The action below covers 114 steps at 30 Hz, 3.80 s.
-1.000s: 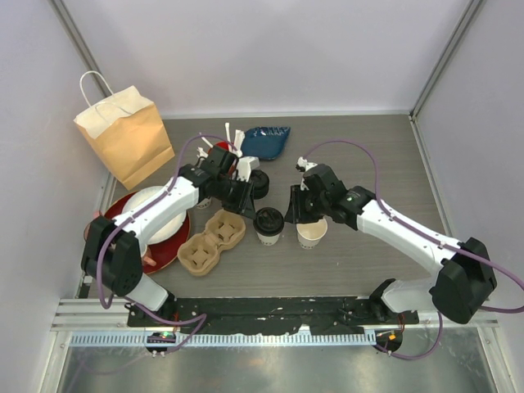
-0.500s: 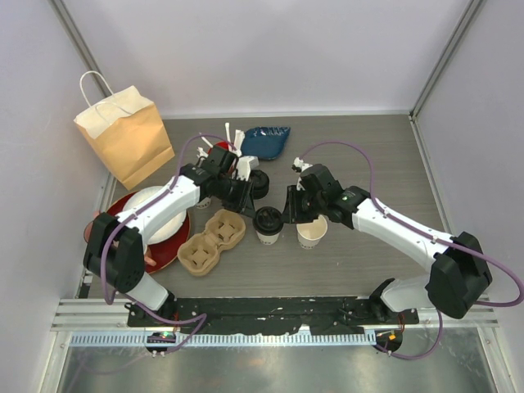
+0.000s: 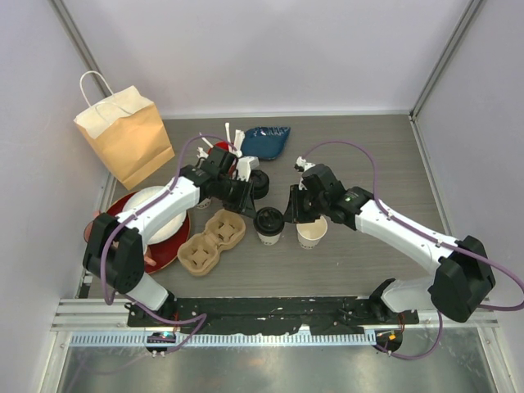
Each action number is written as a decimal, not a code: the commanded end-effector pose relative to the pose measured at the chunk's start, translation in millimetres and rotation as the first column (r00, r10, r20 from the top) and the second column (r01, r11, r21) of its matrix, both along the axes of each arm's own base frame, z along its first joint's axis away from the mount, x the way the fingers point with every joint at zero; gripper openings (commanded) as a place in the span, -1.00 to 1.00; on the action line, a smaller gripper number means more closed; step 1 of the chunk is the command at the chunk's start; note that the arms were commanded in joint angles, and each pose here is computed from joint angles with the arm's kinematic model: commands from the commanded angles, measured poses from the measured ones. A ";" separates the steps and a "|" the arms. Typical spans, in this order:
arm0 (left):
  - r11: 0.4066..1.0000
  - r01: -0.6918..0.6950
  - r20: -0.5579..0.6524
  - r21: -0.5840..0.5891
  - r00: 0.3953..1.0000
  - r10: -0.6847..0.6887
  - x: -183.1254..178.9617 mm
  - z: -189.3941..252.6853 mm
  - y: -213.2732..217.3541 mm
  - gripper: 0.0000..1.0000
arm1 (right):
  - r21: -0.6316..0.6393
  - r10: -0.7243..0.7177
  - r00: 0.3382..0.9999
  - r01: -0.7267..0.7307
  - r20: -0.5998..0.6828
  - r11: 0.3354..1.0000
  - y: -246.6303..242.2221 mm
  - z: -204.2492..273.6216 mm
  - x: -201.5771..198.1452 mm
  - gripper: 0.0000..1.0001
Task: Pack the takeout coffee
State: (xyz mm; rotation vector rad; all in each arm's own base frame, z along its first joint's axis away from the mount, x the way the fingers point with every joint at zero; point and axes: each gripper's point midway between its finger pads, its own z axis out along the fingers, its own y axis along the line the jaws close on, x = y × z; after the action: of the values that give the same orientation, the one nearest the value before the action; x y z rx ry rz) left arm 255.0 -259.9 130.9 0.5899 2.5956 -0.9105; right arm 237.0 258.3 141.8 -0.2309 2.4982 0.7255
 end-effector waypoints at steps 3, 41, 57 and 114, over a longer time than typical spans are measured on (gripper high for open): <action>1.000 0.011 0.021 -0.016 1.000 -0.010 -2.8 5.4 -0.7 -0.58 | 0.033 -0.015 1.000 0.014 0.021 0.999 3.8 7.0 2.7 -0.52; 0.984 0.007 -0.237 0.179 0.971 0.036 -39.4 -106.4 15.5 -1.00 | -0.084 -0.054 0.991 0.044 -0.122 0.995 -22.5 -77.3 -17.3 -0.92; 0.998 0.054 -0.032 0.018 0.998 -0.054 -16.2 -24.2 -5.1 -0.99 | 0.016 0.038 0.996 -0.037 -0.082 0.999 -0.5 -46.3 -15.2 -0.98; 0.998 0.067 0.338 0.000 0.939 -0.063 1.3 143.9 71.8 0.27 | -0.167 0.279 0.894 -0.233 0.351 0.958 38.8 84.4 123.9 -0.18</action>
State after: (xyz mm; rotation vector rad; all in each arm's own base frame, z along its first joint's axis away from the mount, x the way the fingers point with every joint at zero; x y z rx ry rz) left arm 261.7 -216.5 249.5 0.7871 2.3092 -0.7960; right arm 318.2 286.1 236.9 -0.5839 2.2060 0.6106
